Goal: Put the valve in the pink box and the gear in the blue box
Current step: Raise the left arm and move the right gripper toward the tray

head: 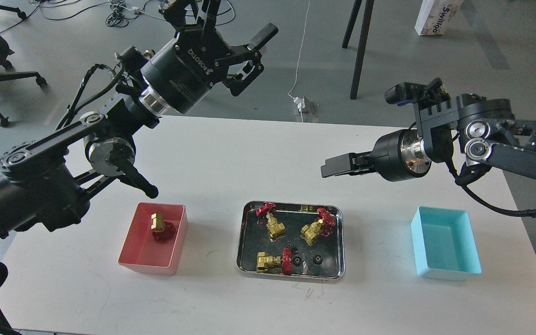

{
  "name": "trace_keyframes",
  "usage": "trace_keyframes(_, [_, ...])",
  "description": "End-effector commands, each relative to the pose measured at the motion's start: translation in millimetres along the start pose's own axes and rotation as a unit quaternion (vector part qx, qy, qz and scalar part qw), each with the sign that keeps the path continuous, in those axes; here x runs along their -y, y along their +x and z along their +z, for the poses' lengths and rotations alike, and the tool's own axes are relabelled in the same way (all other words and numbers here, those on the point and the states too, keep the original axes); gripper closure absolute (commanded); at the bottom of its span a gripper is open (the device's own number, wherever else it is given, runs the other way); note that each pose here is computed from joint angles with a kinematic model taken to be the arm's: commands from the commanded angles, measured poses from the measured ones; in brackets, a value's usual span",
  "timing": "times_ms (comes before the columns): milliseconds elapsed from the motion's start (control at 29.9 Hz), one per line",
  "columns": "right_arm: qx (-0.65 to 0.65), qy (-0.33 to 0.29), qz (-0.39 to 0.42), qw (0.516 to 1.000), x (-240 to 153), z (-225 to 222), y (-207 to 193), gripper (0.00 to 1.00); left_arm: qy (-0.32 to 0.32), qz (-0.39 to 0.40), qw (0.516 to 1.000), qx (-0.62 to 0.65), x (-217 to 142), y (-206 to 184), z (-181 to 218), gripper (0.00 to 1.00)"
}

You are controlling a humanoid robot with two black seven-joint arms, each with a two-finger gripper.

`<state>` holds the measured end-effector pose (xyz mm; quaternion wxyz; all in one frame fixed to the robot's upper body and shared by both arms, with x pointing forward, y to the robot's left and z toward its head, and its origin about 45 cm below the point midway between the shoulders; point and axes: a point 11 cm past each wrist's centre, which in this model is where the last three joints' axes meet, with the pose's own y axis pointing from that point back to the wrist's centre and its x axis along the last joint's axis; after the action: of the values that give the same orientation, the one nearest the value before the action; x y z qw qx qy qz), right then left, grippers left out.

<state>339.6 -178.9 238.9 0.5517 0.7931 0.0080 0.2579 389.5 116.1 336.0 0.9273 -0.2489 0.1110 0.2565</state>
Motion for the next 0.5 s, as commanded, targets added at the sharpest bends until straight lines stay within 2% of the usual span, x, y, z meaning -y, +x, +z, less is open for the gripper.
trace_keyframes(0, [-0.087,-0.053,-0.042,0.994,18,-6,-19,0.27,0.004,0.011,1.000,-0.018,7,-10,-26,0.12])
trace_keyframes(33, [-0.103,-0.066,-0.044,0.991,23,-6,-21,0.35,0.006,0.008,1.000,-0.020,5,-13,-31,0.11])
trace_keyframes(67, [-0.112,-0.074,-0.047,0.990,29,-5,-23,0.39,0.006,0.007,1.000,-0.019,4,-13,-34,0.11])
trace_keyframes(167, [-0.119,-0.067,-0.070,0.988,53,-12,-38,0.57,0.011,0.010,1.000,-0.020,-1,-14,-41,0.11])
trace_keyframes(200, [-0.118,-0.066,-0.076,0.988,59,-14,-42,0.59,0.012,0.010,1.000,-0.018,-1,-14,-41,0.11])
trace_keyframes(468, [-0.117,-0.058,-0.095,0.987,93,-28,-54,0.59,0.019,0.008,1.000,-0.009,-4,-13,-45,0.11])
